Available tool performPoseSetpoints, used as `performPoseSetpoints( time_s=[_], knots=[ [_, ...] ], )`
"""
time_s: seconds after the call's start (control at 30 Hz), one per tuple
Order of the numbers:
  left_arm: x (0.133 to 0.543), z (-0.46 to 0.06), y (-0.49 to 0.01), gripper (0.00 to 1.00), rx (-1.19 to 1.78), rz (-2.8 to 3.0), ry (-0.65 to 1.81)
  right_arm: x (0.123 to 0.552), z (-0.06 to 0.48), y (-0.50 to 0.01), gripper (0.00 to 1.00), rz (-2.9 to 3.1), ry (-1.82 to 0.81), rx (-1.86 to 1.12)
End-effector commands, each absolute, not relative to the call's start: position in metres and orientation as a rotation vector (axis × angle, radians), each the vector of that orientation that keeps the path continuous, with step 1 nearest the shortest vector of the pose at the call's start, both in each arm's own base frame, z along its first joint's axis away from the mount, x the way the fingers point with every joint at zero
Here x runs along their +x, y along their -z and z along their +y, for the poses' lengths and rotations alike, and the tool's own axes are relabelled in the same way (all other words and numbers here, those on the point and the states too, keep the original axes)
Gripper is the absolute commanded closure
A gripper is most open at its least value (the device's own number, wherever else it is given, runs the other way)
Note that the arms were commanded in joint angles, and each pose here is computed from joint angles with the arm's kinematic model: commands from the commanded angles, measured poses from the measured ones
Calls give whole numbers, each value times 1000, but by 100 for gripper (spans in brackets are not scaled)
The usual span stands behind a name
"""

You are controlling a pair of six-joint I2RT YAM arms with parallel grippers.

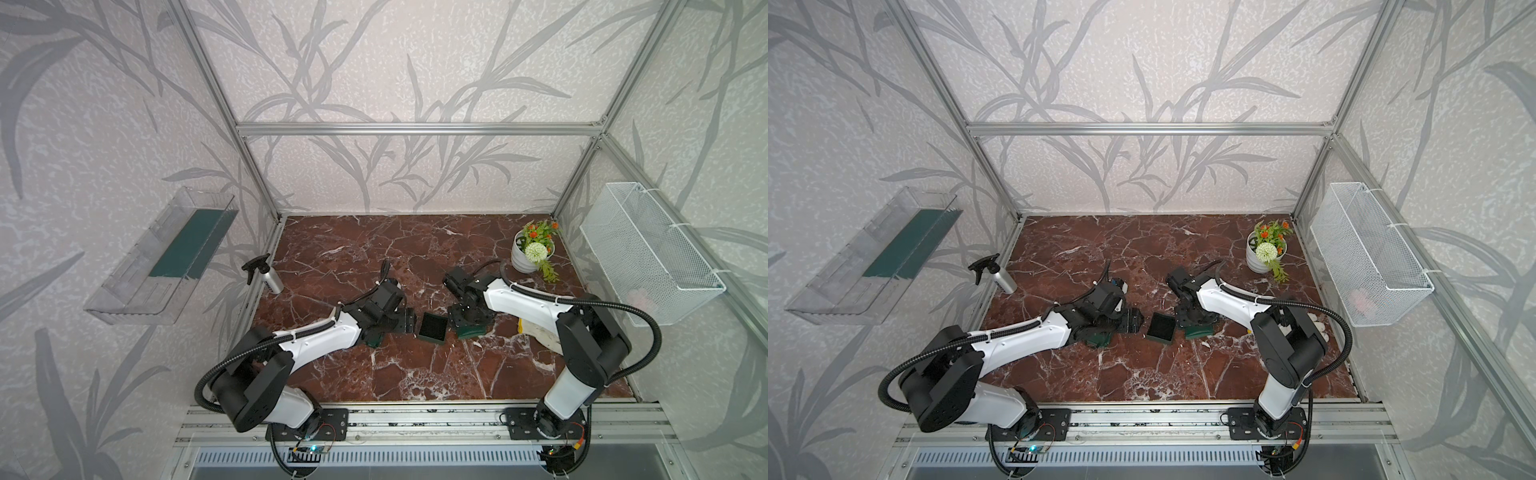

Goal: Take the rings out of the lift-off lid box
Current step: Pick up the lid from the center of the board, then adjust the jewelry box at the center of the board.

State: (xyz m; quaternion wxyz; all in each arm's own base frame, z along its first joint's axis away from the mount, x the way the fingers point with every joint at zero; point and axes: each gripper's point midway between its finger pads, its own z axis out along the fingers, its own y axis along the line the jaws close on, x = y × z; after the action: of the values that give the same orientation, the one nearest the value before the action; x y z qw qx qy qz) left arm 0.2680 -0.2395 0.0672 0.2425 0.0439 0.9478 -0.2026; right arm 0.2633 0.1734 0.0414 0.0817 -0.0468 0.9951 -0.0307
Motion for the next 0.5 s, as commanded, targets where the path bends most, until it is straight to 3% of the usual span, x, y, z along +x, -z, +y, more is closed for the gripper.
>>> performPoseSetpoints(
  time_s=[0.0, 0.47],
  knots=[
    [268, -231, -71, 15, 115, 2575, 518, 259, 176, -51, 21, 2960, 66, -99],
    [263, -220, -71, 14, 83, 2570, 495, 283, 209, -49, 22, 2936, -26, -181]
  ],
)
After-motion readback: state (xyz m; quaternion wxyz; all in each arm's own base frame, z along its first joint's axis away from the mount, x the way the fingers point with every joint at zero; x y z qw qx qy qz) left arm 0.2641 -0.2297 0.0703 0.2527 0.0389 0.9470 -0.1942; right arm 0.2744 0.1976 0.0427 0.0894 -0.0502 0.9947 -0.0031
